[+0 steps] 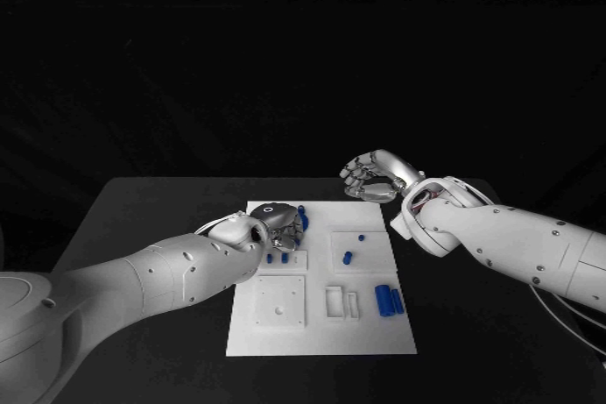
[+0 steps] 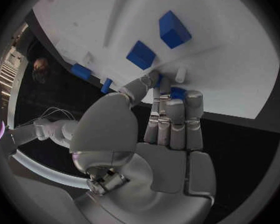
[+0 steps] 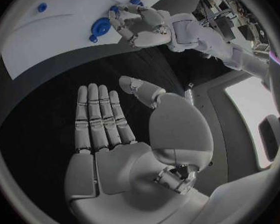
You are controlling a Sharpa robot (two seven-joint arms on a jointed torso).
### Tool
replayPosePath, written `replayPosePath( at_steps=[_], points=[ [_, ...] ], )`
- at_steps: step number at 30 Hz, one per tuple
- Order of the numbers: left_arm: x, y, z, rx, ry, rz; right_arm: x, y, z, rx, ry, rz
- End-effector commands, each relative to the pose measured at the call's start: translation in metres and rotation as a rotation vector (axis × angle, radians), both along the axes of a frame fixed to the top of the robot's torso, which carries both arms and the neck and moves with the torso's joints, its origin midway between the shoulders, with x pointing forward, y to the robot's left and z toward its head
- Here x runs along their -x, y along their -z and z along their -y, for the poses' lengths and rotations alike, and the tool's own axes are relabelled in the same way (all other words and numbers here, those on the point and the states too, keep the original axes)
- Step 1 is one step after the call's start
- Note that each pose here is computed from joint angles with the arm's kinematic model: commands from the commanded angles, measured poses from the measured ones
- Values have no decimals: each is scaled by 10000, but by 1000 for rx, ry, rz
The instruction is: Assemble the parts on the task board
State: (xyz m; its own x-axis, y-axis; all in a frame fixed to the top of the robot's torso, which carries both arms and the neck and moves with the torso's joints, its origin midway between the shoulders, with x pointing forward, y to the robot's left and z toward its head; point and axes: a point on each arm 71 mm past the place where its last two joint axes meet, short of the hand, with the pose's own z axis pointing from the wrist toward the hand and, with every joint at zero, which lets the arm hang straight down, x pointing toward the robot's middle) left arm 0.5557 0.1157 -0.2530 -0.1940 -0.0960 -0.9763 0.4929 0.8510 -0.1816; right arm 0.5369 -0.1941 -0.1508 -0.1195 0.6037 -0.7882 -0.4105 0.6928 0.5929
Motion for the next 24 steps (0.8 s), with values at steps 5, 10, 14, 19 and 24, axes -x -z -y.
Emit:
replayPosePath(
  at_steps=[5,10,14,19,24],
  points=[
    [34,-80,-40,95,-22,-7,4,-5,13,2,-9,4],
    [40,-172,-70,127,-29,-24,7,-5,15,2,-10,3],
    [36,-241,-150,125,-37,-44,6,-5,27,3,-8,3],
    [31,-267,-244,120,-50,-46,6,-5,41,4,-5,3],
    [29,-232,-317,92,-57,-86,7,-5,40,4,-6,3]
  ],
)
